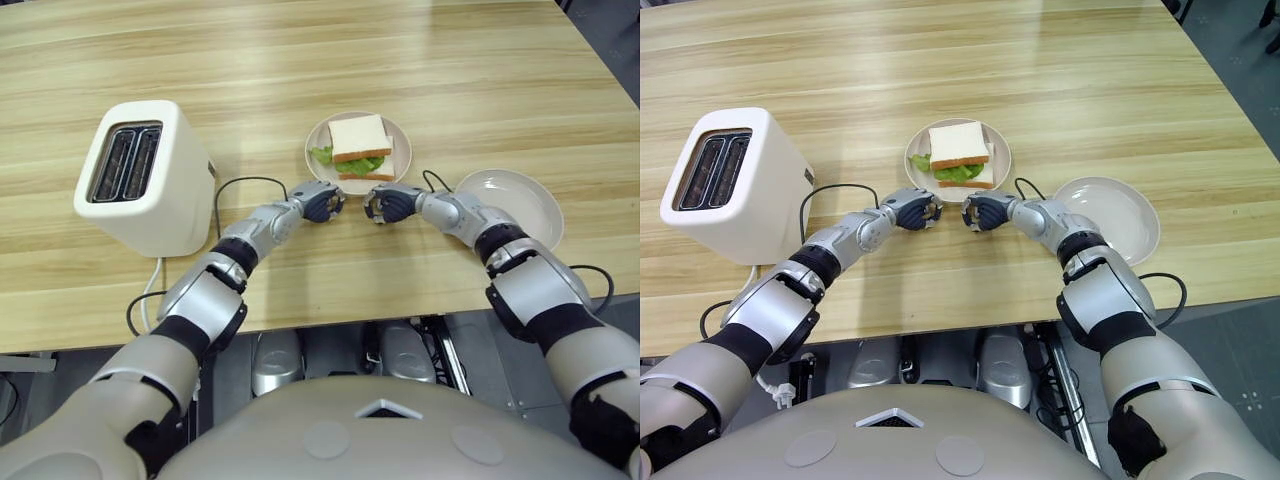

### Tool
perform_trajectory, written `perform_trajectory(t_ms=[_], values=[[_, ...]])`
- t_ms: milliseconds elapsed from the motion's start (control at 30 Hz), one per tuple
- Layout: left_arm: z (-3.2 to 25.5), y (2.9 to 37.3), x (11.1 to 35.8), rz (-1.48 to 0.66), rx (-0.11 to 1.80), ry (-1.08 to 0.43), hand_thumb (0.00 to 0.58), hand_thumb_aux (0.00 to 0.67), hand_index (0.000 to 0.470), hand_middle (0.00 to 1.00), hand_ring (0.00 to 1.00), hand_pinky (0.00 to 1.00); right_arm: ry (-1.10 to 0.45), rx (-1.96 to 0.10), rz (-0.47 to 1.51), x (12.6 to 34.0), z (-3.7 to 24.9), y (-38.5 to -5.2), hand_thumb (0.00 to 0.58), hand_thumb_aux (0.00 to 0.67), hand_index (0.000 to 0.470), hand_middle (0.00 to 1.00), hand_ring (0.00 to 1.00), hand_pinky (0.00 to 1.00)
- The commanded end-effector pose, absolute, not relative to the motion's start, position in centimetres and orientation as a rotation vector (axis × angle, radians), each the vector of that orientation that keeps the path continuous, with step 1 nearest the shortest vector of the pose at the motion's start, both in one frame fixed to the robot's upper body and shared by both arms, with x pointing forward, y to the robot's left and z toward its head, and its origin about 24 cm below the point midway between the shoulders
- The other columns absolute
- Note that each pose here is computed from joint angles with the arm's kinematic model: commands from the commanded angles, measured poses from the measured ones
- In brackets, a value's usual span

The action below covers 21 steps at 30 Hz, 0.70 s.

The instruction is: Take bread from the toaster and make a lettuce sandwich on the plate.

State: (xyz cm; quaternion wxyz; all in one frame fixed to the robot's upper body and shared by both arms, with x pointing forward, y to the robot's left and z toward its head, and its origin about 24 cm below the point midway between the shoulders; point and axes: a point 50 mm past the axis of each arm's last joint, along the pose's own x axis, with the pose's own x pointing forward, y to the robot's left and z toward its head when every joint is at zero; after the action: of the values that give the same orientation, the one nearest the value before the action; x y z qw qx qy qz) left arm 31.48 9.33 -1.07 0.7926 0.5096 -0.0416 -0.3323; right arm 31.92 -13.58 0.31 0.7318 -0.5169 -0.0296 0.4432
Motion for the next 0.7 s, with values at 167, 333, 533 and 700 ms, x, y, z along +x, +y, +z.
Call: perform_trajectory(t_ms=[167, 333, 533, 700], values=[[5.8, 12.4, 29.8, -0.340, 0.571, -0.452, 0.000, 0.000, 0.000, 0.00, 0.00, 0.00, -0.660, -0.634, 0.733, 30.0, 6.4, -13.3, 0.000, 0.000, 0.000, 0.00, 0.00, 0.00], [7.6, 14.2, 28.1, -0.158, 0.298, -0.508, 0.000, 0.000, 0.000, 0.00, 0.00, 0.00, -0.797, -0.194, 0.425, 29.4, 9.1, -13.6, 0.000, 0.000, 0.000, 0.00, 0.00, 0.00], [7.8, 14.8, 27.1, -0.073, 0.193, -0.533, 0.000, 0.000, 0.000, 0.00, 0.00, 0.00, -0.760, 0.009, 0.287, 29.6, 8.6, -13.6, 0.000, 0.000, 0.000, 0.00, 0.00, 0.00], [7.8, 14.7, 26.9, -0.045, 0.163, -0.543, 0.000, 0.000, 0.000, 0.00, 0.00, 0.00, -0.728, 0.031, 0.236, 29.0, 7.6, -14.0, 0.000, 0.000, 0.000, 0.00, 0.00, 0.00]])
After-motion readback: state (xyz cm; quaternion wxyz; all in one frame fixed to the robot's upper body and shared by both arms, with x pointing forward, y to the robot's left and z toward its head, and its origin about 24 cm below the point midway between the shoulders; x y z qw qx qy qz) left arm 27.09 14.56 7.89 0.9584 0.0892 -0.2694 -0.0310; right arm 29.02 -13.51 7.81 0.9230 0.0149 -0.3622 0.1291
